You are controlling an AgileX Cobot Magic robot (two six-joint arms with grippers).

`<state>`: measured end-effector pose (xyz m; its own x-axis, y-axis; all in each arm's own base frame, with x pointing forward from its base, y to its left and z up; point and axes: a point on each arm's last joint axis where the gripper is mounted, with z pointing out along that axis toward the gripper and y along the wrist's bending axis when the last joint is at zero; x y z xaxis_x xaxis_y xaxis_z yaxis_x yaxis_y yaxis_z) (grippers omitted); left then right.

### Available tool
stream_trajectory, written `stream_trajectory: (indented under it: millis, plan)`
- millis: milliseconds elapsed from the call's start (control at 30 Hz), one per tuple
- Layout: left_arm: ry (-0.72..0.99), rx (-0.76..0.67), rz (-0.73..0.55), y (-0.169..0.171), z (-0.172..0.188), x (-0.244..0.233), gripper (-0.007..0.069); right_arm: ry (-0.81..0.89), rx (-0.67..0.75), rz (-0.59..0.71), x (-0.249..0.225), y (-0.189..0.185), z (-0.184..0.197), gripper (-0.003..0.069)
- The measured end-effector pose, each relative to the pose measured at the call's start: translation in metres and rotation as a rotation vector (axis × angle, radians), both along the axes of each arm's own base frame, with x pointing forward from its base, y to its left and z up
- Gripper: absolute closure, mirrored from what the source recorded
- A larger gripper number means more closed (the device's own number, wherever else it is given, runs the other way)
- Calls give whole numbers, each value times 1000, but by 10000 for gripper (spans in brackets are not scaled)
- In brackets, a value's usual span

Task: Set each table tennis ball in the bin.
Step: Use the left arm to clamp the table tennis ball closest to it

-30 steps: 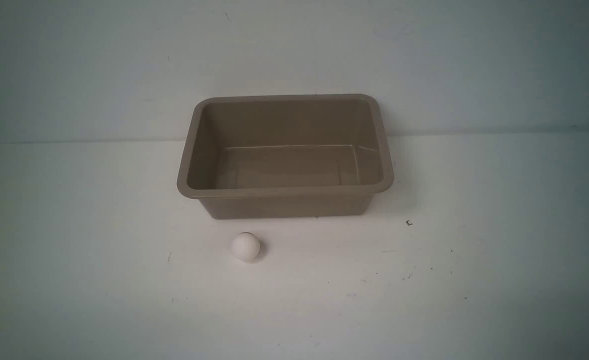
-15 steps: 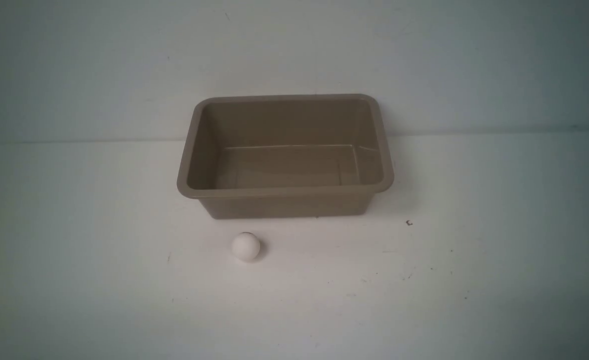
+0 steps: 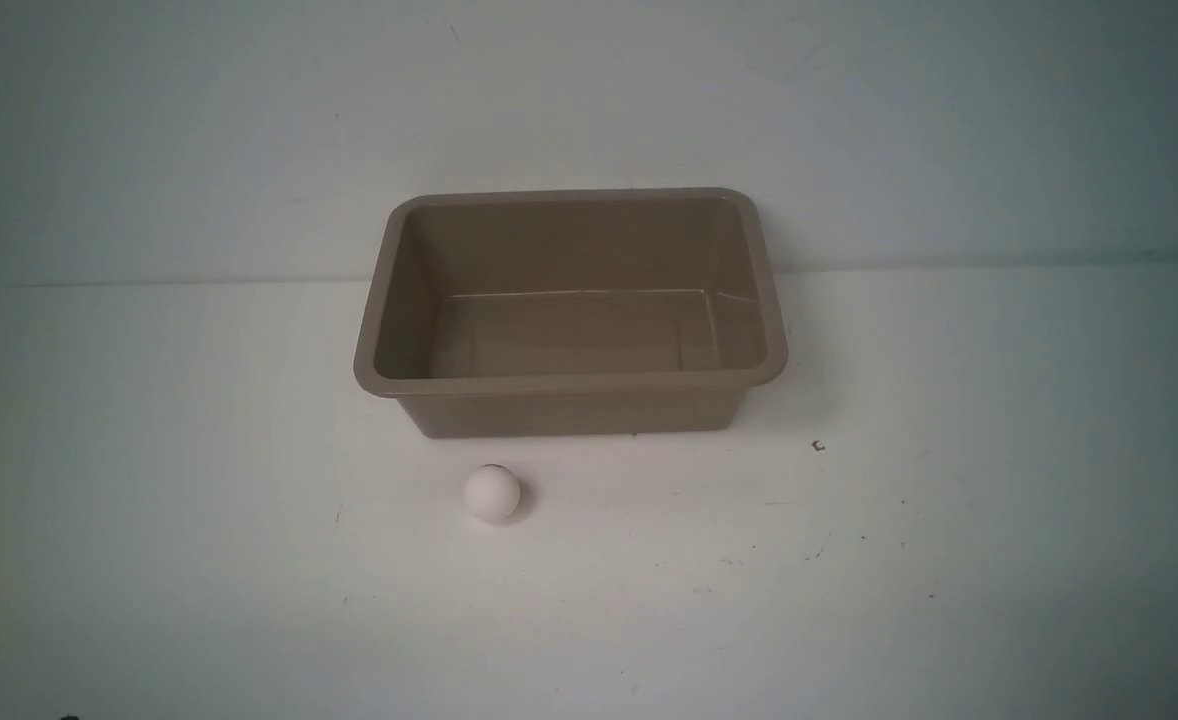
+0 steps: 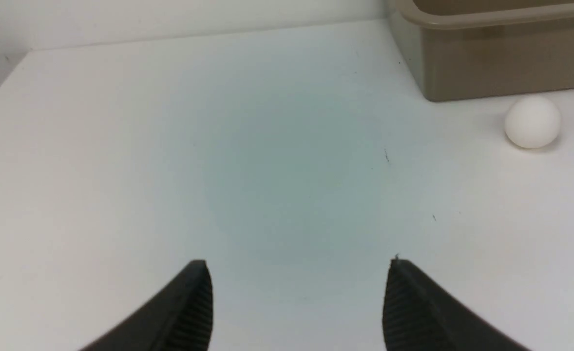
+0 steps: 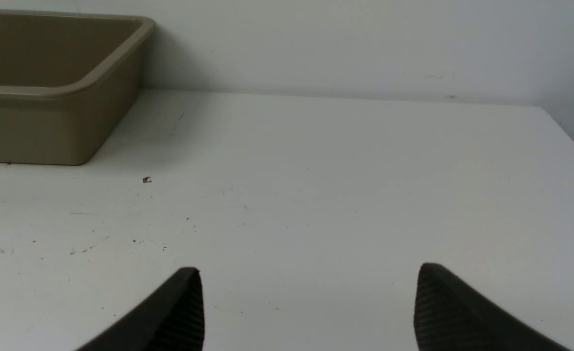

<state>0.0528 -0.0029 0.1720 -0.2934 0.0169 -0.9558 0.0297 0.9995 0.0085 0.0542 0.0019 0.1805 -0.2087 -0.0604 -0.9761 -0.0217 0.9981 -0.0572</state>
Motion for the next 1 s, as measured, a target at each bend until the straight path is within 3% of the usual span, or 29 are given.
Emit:
stream_trajectory:
  millis: [267,567,867,1000]
  plan:
    - [-129,-203,28,-2,12,3,200,0,0,0,0,0,0,134]
    - [-276,-538,77,0,26,4,200,0,0,0,0,0,0,134]
    - [-184,-530,6,-9,29,1,177,0,0,0,0,0,0,134]
    - [-198,-475,-66,-14,60,-2,132,0,-2,0,0,0,0,134]
